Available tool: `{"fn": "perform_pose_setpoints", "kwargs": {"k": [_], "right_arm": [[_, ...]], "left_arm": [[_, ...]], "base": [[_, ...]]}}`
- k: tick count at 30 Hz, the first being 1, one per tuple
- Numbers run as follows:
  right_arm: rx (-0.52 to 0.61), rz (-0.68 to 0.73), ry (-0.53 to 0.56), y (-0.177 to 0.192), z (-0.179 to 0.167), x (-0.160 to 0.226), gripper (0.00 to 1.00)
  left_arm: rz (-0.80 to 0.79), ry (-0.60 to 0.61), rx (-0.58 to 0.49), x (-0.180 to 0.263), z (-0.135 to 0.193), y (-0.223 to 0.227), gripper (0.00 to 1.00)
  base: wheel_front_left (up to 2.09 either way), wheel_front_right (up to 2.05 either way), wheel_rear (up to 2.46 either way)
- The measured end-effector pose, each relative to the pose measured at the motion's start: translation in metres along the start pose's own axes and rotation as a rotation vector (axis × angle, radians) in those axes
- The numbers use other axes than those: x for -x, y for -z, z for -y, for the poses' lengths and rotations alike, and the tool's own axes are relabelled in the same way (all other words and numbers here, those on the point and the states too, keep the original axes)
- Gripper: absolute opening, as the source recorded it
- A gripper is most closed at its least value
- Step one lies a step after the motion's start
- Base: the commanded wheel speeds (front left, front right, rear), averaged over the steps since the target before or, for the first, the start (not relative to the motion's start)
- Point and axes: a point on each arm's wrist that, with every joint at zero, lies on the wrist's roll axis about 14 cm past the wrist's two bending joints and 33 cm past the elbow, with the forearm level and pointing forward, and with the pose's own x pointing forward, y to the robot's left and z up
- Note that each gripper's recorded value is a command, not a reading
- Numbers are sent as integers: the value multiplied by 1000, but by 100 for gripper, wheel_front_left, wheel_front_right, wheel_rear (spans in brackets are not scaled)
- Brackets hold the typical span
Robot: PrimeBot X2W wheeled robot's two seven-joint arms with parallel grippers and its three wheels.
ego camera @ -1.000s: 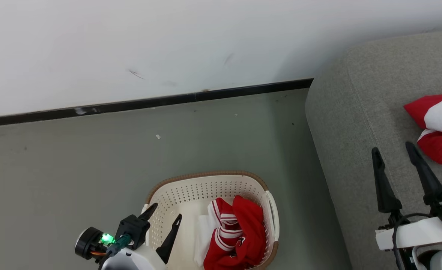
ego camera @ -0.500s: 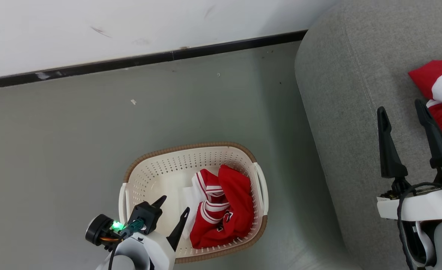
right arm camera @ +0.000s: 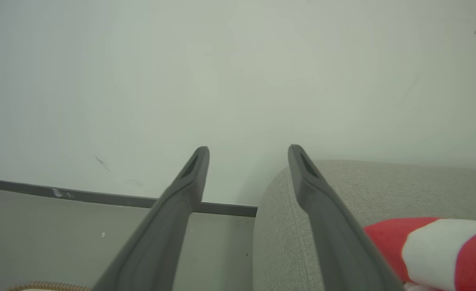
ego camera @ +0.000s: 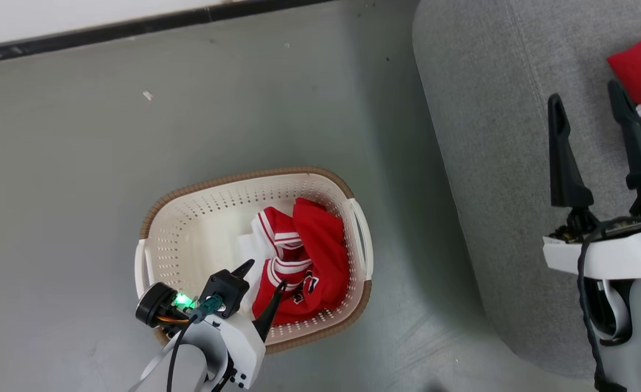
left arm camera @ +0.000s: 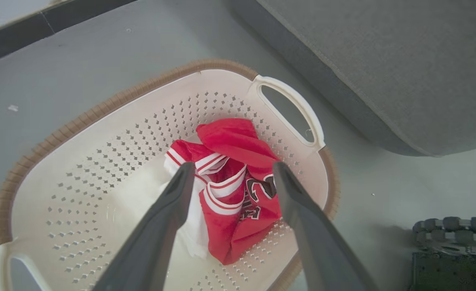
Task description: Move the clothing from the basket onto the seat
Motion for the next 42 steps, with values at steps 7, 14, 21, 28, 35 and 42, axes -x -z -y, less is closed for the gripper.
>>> {"fn": "perform_pose_setpoints", "kwargs": {"k": [7,14,21,28,35,42], "right_arm": [[3,-9,7,13,3,-13,100],[18,-18,8,26,5,-26,100],[22,-24,5,35,6,-35,100],[33,-38,3,45,8,-40,100],[47,-70,7,57,11,-40,100],[48,-71,7,61,13,-44,100]], "left_arm": [[-65,56,15,-16,9,26,100],[-117,135,17,-33,24,49,100],[-149,191,26,-45,36,66,100],[-156,226,31,-59,41,73,100],[-188,251,39,-68,45,86,100],[-229,262,50,-72,47,102,100]], "base": [[0,0,0],[0,0,0],[0,0,0],[0,0,0],[0,0,0],[0,0,0]]}}
